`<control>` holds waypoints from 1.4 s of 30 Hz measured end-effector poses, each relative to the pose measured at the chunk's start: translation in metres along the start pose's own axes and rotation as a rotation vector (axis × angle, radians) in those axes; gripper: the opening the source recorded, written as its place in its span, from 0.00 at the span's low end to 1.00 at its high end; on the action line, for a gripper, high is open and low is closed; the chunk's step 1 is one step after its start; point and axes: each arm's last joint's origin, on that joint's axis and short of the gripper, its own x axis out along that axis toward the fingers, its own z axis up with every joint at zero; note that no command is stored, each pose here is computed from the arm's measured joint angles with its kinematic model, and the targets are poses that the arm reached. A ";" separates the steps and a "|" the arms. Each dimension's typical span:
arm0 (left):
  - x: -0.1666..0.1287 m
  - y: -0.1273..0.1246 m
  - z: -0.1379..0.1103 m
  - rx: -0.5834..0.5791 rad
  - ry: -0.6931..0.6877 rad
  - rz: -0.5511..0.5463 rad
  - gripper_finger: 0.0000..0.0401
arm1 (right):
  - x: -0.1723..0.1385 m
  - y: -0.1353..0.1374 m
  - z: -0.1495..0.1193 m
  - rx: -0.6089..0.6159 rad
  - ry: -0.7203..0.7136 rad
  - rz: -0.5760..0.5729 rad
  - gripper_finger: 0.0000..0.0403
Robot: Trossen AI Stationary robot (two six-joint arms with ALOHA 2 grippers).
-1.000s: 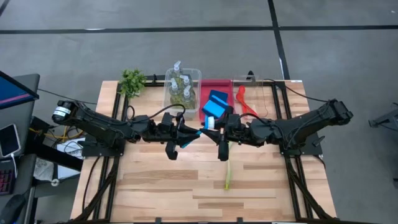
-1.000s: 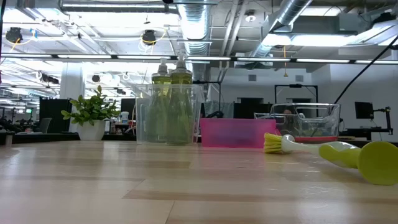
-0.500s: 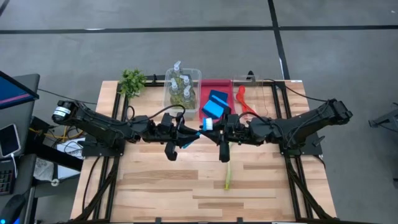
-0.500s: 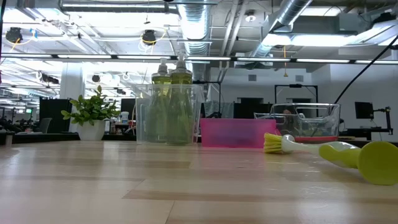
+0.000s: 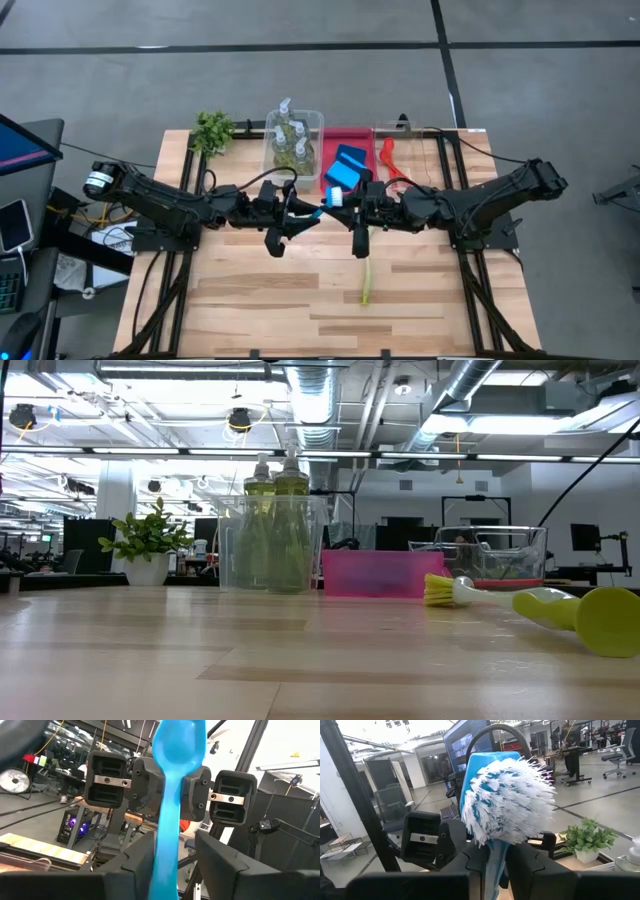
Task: Pick & Place Kitchen Sink Supplies
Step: Put the blue dish brush into the transparent bin
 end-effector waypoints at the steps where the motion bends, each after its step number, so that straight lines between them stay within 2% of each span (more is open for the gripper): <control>1: 0.000 0.001 0.001 0.009 0.000 0.001 0.37 | 0.000 0.000 0.000 0.000 0.000 -0.001 0.10; 6: -0.008 0.000 0.020 0.085 -0.056 -0.005 0.44 | 0.000 0.000 0.000 0.003 -0.002 -0.009 0.10; 11: -0.024 -0.001 0.044 0.148 -0.085 0.007 0.47 | 0.000 -0.002 -0.001 -0.004 0.004 -0.056 0.11; 18: -0.044 0.004 0.065 0.168 -0.054 0.061 0.45 | -0.001 -0.008 -0.008 -0.047 0.045 -0.211 0.11; 28: -0.066 0.015 0.073 0.221 0.077 0.141 0.44 | -0.005 -0.020 -0.014 -0.090 0.067 -0.475 0.11; 32: -0.073 0.017 0.071 0.227 0.146 0.162 0.43 | -0.005 -0.035 -0.019 -0.085 0.113 -0.575 0.11; 38: -0.075 0.019 0.070 0.236 0.181 0.177 0.43 | -0.018 -0.073 -0.020 -0.057 0.214 -0.759 0.11; 42: -0.076 0.028 0.073 0.316 0.179 0.213 0.43 | -0.033 -0.103 -0.011 -0.084 0.294 -0.862 0.12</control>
